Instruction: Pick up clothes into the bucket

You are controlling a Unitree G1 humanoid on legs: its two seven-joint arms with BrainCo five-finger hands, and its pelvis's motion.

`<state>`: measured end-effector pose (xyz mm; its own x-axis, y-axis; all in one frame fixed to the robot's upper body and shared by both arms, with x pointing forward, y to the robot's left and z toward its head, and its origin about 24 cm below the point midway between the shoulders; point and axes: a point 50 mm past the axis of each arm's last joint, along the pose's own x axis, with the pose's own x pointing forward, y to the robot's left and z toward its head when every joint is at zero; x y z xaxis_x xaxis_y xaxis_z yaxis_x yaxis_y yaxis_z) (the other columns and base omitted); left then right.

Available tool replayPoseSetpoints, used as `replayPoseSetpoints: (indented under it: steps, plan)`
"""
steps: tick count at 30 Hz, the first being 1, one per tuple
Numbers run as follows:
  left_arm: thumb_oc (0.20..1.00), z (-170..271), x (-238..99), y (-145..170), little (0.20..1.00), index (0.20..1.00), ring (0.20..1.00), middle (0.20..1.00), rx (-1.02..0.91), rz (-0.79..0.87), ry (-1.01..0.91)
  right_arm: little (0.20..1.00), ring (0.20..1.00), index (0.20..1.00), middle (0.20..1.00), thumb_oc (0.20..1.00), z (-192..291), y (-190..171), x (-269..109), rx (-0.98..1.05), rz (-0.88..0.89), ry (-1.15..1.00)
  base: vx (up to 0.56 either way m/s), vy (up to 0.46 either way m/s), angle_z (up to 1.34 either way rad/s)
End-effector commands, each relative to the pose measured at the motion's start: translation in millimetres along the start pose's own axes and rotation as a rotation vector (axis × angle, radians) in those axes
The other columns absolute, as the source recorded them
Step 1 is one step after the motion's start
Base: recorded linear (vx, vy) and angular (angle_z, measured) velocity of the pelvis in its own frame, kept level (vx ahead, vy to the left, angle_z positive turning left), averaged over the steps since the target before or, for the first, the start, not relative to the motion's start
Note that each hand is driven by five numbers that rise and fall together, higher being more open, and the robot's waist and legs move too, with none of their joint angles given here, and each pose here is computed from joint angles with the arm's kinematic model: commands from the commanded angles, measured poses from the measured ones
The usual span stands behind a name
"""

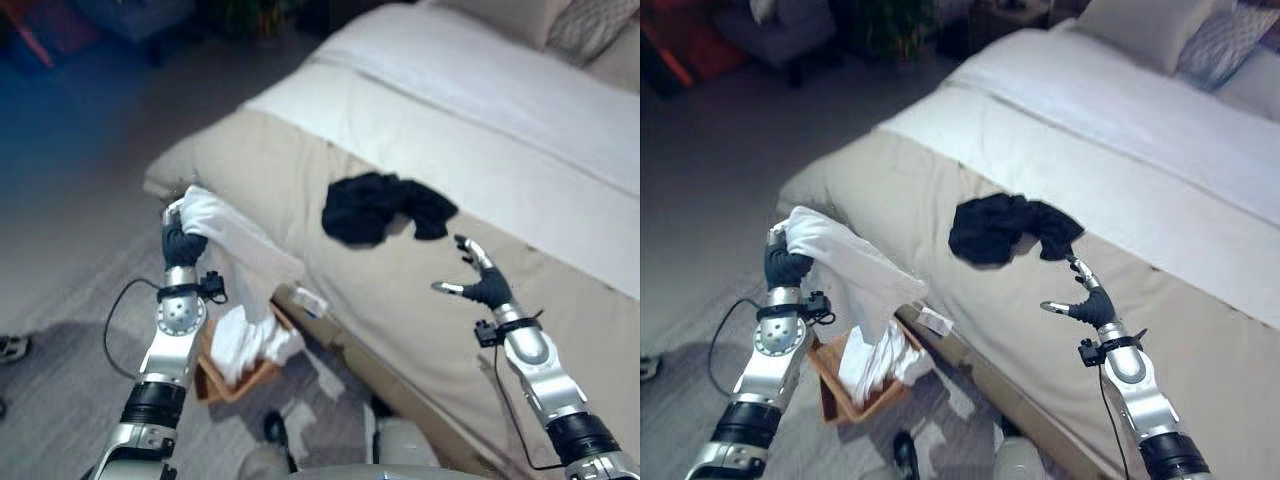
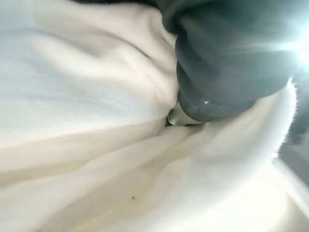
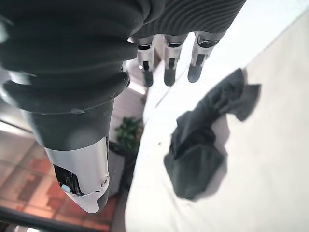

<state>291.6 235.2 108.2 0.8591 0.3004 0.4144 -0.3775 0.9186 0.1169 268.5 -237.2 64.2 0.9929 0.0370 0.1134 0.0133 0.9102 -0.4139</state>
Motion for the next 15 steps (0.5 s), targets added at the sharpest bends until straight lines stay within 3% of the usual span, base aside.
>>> replayPoseSetpoints:
  steps: [1, 15]
  plan:
    - [0.200, 26.3, 19.4, 26.0, 0.200, 0.200, 0.200, 0.200, -0.006, 0.156, -0.173, 1.000, 1.000, 1.000, 1.000, 1.000, 26.5, -5.1, 7.2, 0.078, -0.073, -0.164, -0.14, 0.019, 0.16]
    - [0.200, 61.9, 49.2, 40.0, 0.200, 0.200, 0.200, 0.200, 0.088, 0.404, -0.330, 1.000, 1.000, 1.000, 1.000, 1.000, 38.1, 3.2, 13.9, 0.177, -0.138, -0.234, -0.11, 0.009, 0.17]
